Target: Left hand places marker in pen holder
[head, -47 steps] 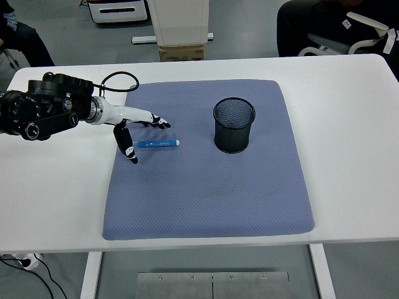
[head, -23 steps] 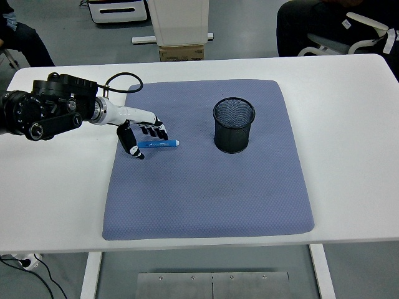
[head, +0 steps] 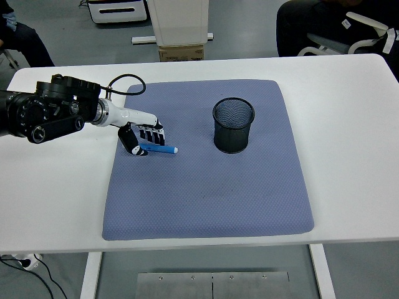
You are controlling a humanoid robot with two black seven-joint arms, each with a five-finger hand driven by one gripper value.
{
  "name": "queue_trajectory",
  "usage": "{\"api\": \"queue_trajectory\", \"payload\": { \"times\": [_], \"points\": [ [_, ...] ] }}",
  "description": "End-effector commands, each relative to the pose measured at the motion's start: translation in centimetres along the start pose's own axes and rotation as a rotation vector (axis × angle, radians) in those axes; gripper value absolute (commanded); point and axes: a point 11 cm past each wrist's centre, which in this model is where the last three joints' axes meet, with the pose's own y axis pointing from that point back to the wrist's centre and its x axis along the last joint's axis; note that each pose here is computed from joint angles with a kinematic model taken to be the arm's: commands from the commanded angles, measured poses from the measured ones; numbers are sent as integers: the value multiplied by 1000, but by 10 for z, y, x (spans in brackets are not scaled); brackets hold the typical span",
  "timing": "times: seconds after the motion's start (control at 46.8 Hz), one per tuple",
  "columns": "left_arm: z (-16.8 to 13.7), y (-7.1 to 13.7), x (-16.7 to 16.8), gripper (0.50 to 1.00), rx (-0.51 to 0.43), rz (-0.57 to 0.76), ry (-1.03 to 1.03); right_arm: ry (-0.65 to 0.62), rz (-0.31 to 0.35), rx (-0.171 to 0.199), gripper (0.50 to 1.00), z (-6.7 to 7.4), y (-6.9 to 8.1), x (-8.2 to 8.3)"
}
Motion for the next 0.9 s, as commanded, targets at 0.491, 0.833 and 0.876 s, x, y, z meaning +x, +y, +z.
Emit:
{"api": "queue_trajectory", "payload": {
  "times": [0.491,0.833,0.876],
  "points": [
    [2,-5,-5,584,-8,7,-10,0,0,0,1000,0,0,0],
    [3,-5,-6,500,-9,4,-19,0,0,0,1000,0,0,0],
    [3,-5,-5,500,-10,5,-19,0,0,0,1000,0,0,0]
  ]
}}
